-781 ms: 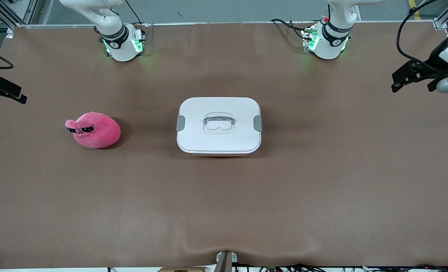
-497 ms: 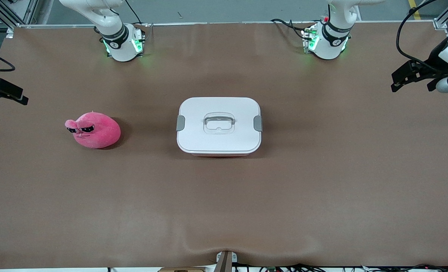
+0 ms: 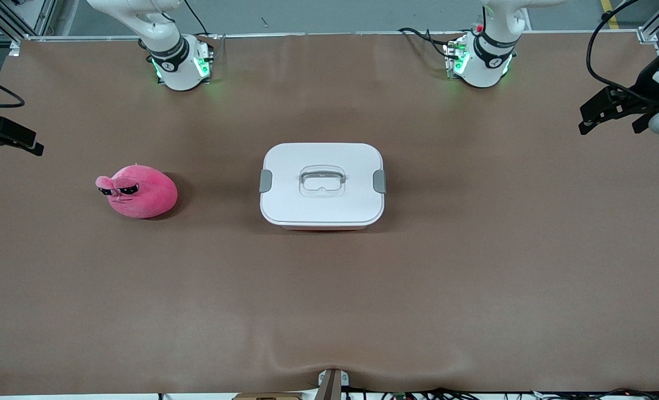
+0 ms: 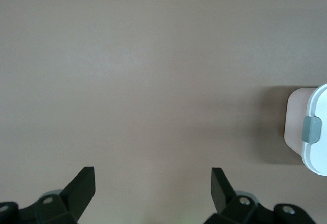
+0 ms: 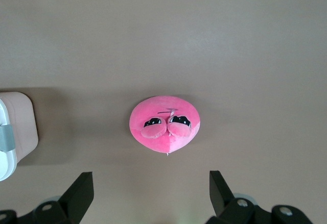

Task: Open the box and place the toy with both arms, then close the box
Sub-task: 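Move the right gripper toward the pink plush while the left gripper approaches the box, then grasp the pink plush with the right gripper while the left gripper grips the lid handle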

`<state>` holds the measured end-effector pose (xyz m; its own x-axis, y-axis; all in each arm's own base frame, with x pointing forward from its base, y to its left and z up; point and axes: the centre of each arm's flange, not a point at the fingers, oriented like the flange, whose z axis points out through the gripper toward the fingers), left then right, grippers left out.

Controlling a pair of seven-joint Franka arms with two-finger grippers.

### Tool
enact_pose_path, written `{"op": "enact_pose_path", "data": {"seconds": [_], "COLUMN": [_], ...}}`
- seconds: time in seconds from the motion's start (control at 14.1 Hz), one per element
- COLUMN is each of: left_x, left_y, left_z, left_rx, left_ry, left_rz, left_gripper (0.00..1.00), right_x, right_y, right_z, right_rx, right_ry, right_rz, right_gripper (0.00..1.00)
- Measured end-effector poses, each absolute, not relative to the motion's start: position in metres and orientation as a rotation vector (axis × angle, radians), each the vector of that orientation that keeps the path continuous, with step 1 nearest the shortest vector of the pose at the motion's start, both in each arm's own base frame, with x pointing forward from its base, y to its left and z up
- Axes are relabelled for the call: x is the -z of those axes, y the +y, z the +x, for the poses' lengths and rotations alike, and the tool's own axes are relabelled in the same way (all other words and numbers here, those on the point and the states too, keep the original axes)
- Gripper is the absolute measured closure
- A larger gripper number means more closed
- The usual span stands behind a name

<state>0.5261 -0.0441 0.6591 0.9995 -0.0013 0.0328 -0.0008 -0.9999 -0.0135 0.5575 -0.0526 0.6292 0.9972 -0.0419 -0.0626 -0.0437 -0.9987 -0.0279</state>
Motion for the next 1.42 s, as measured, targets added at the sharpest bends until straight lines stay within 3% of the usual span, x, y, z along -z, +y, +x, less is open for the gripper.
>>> {"op": "enact_pose_path", "data": {"seconds": [0.85,1.42], "left_x": [-0.648,-0.611], "left_y": [-0.056,-0.177], "left_z": [0.525,0.516], "left_rx": [-0.036,-0.101], "left_ry": [-0.095,-0.693], "left_rz": [-3.121,-3.012], "left_gripper": [0.00,0.00], "right_x": [-0.567,-0.479], "right_y": [-0.033,-0.021], "right_z": [0.565,0.564], "right_rx": [-0.178,-0.196], "right_ry": [0.008,0.097], "right_rz": [-3.105,-3.111], "right_gripper": [0.00,0.00]}}
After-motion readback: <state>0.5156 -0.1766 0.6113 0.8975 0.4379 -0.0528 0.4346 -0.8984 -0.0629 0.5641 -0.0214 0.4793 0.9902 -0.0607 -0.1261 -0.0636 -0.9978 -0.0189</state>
